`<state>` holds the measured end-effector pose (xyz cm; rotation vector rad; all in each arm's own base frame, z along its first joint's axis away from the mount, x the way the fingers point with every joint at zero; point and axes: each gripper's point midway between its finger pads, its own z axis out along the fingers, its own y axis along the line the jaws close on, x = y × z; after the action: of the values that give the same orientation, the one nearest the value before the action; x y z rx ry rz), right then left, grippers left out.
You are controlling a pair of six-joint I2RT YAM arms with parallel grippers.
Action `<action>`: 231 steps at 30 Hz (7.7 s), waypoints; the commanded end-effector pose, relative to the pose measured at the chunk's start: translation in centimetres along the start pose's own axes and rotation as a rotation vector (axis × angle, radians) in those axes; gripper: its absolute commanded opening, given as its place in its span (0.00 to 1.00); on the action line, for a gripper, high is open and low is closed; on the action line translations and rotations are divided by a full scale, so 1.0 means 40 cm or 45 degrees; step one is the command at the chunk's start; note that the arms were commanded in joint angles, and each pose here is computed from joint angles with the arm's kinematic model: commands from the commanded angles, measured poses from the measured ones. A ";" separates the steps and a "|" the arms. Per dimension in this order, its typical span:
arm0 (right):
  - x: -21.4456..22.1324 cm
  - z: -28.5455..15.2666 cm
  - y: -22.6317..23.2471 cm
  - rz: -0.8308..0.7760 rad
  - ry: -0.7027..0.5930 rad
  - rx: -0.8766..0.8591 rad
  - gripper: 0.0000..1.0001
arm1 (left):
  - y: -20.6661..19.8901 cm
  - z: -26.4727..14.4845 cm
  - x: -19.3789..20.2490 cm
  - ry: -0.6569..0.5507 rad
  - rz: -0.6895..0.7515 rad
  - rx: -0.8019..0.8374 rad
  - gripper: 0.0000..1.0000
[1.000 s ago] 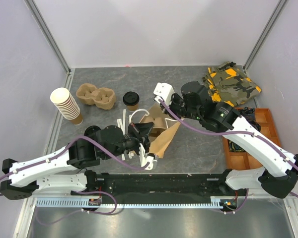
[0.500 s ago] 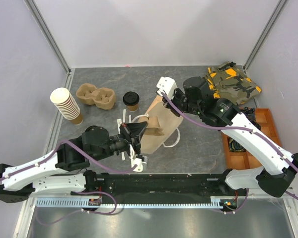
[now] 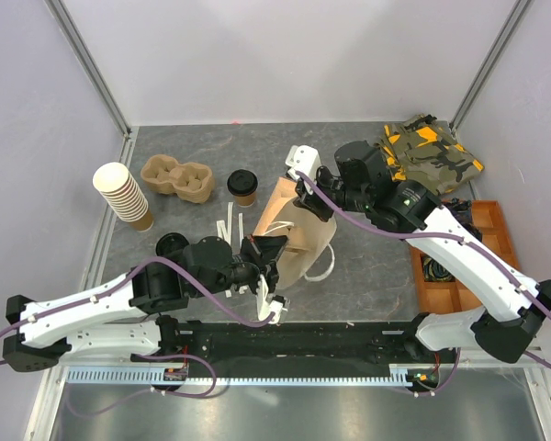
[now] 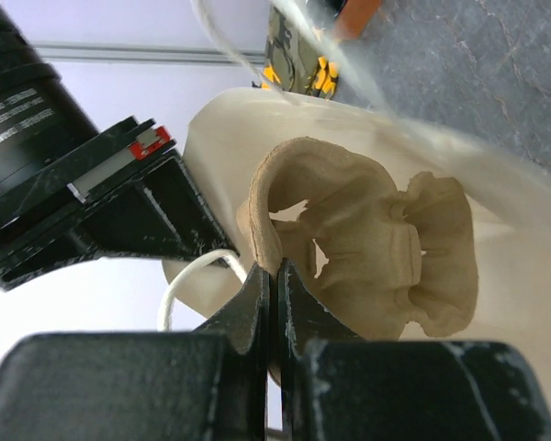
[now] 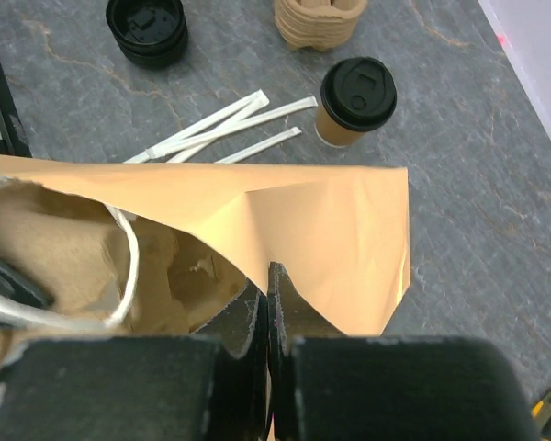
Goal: Pack the takeout coffee
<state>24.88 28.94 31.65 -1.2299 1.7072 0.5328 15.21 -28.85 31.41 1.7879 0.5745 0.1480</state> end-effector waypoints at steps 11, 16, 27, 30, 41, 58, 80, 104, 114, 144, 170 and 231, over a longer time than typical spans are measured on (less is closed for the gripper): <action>-0.032 0.030 0.033 0.052 0.013 -0.114 0.00 | 0.028 -0.013 -0.038 -0.080 0.017 0.099 0.02; -0.041 0.010 0.068 0.020 -0.019 -0.208 0.00 | -0.008 -0.009 -0.026 -0.054 -0.035 0.154 0.02; -0.026 0.027 0.119 -0.008 0.010 -0.380 0.00 | -0.035 0.020 0.012 0.005 -0.167 0.154 0.02; -0.025 0.031 0.130 -0.010 0.008 -0.421 0.00 | -0.033 0.028 0.025 0.011 -0.186 0.161 0.02; -0.064 0.020 0.140 -0.029 -0.042 -0.511 0.00 | 0.065 0.010 -0.020 -0.102 -0.234 0.063 0.02; -0.013 0.032 0.133 0.149 0.034 -0.558 0.00 | -0.028 0.017 0.008 -0.003 -0.410 0.194 0.02; 0.005 0.050 0.139 0.088 0.018 -0.601 0.00 | -0.141 0.060 0.051 0.105 -0.493 0.313 0.05; 0.042 0.063 0.089 -0.011 0.075 -0.462 0.00 | 0.144 -0.027 -0.054 -0.124 -0.526 0.022 0.69; 0.025 0.010 0.034 -0.046 0.024 -0.226 0.00 | 0.247 -0.105 -0.086 -0.270 -0.662 -0.232 0.71; 0.149 -0.115 -0.155 0.163 0.098 0.537 0.00 | 0.123 -0.008 0.451 0.572 -1.816 -0.318 1.00; 0.071 -0.191 -0.070 -0.242 -0.120 0.299 0.00 | -0.129 0.129 0.731 1.088 -2.143 -0.118 1.00; 0.074 -0.114 -0.093 -0.152 0.005 0.238 0.00 | -0.267 0.191 0.899 1.165 -2.061 0.080 0.83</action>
<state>25.91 21.97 29.88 -1.2157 1.6714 0.2725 45.62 -16.88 12.27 0.7032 2.4947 -0.1819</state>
